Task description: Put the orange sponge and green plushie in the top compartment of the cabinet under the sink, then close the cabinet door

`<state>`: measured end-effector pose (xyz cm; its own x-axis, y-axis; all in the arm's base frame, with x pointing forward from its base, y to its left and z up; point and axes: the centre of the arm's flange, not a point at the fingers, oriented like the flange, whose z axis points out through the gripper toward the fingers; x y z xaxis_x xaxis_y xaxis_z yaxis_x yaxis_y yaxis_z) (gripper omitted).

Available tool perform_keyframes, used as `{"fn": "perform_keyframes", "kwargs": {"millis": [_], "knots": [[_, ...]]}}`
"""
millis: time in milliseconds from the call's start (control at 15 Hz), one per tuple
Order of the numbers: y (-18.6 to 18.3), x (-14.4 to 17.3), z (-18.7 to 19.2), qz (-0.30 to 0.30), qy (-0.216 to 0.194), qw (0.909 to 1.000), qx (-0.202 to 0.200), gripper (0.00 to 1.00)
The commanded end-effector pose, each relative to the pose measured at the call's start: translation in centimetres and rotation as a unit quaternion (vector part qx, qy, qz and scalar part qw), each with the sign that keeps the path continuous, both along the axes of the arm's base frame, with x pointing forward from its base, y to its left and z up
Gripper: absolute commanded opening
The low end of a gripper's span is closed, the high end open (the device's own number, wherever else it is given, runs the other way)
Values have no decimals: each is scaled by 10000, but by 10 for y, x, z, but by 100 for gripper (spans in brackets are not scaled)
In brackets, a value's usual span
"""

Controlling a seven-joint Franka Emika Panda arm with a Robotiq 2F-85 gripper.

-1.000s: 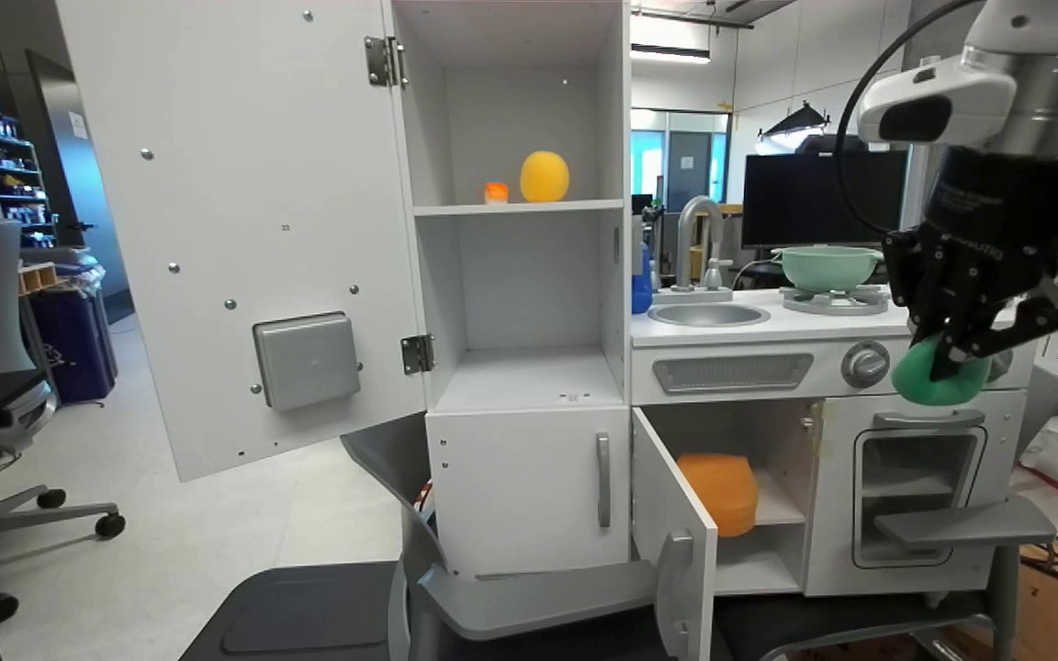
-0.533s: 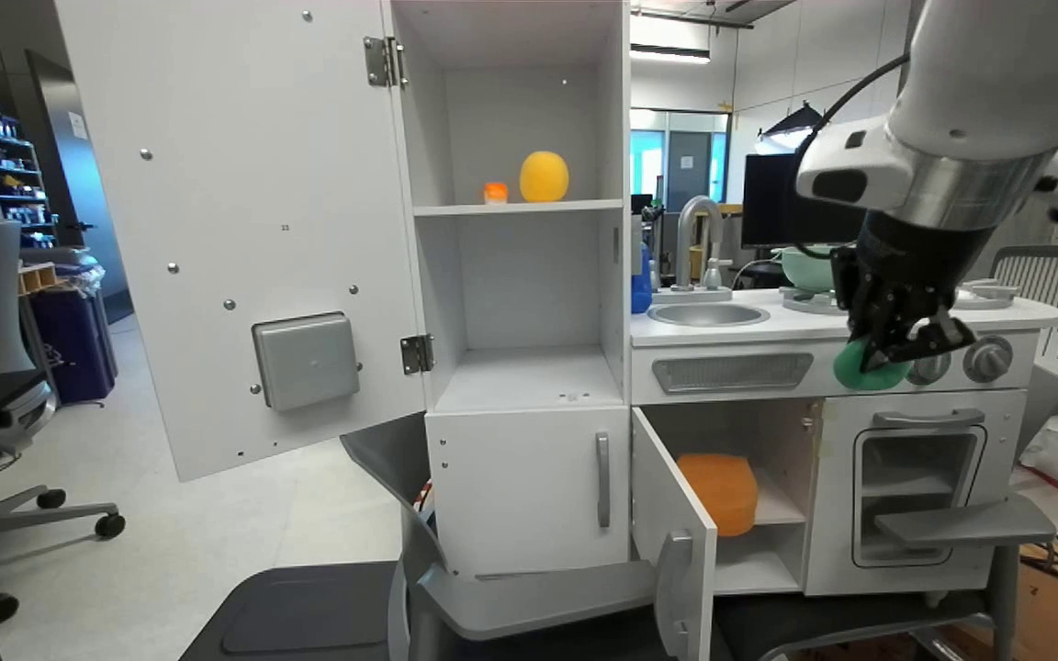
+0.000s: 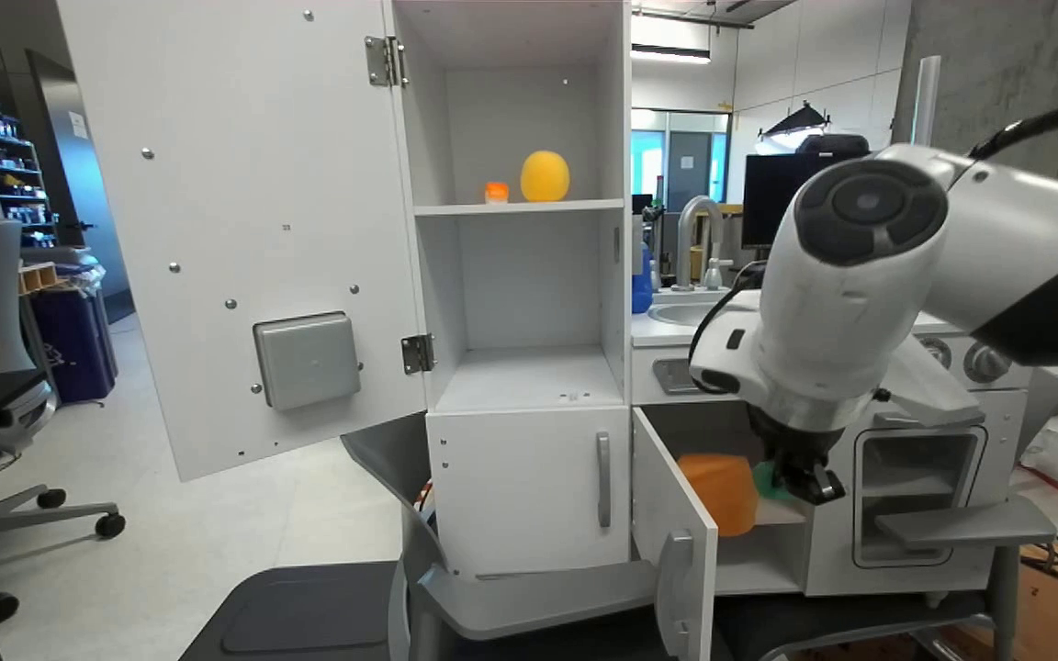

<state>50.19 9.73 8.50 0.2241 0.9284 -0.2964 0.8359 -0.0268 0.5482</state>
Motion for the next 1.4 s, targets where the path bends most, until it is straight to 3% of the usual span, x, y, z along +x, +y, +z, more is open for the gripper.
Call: {"fn": "perform_keyframes", "kwargs": {"millis": [0,600,1333], "knots": [[-10,36,-35,-73,-210,9997,-32,4],[-43,80,-59,-362,-695,9969,40,4],[-63,97,-87,-296,-1513,9877,280,4]]}}
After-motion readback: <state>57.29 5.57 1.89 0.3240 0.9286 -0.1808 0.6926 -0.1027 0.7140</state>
